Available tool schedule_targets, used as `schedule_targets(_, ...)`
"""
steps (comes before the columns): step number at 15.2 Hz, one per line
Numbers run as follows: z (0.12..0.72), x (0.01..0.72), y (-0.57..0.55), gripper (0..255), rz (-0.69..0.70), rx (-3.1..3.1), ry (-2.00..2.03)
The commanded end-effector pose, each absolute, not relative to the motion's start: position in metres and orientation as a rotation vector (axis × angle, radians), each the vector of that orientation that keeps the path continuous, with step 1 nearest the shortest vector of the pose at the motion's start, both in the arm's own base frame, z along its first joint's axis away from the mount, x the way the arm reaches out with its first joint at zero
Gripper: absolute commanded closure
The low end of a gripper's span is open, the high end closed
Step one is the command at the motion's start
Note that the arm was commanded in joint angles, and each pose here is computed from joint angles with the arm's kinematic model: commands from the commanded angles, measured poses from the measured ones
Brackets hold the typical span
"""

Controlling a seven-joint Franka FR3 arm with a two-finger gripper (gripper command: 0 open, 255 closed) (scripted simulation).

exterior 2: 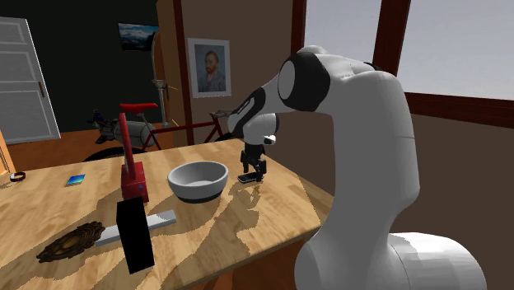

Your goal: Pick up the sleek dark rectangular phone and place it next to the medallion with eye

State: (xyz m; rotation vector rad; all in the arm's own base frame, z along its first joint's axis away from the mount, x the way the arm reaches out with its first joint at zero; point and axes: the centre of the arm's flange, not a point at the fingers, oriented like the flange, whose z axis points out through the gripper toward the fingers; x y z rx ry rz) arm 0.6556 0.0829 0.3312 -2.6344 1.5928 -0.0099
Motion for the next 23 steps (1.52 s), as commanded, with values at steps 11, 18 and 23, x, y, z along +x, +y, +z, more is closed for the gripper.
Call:
schedule_targets(11,0.330,0.656,0.082,255,-0.010,-2.634,1.593)
schedule_targets(18,0.352,0.656,0.083,255,-0.010,-2.634,1.593)
schedule_targets(23,0.378,0.656,0.083,255,-0.010,-2.634,1.593)
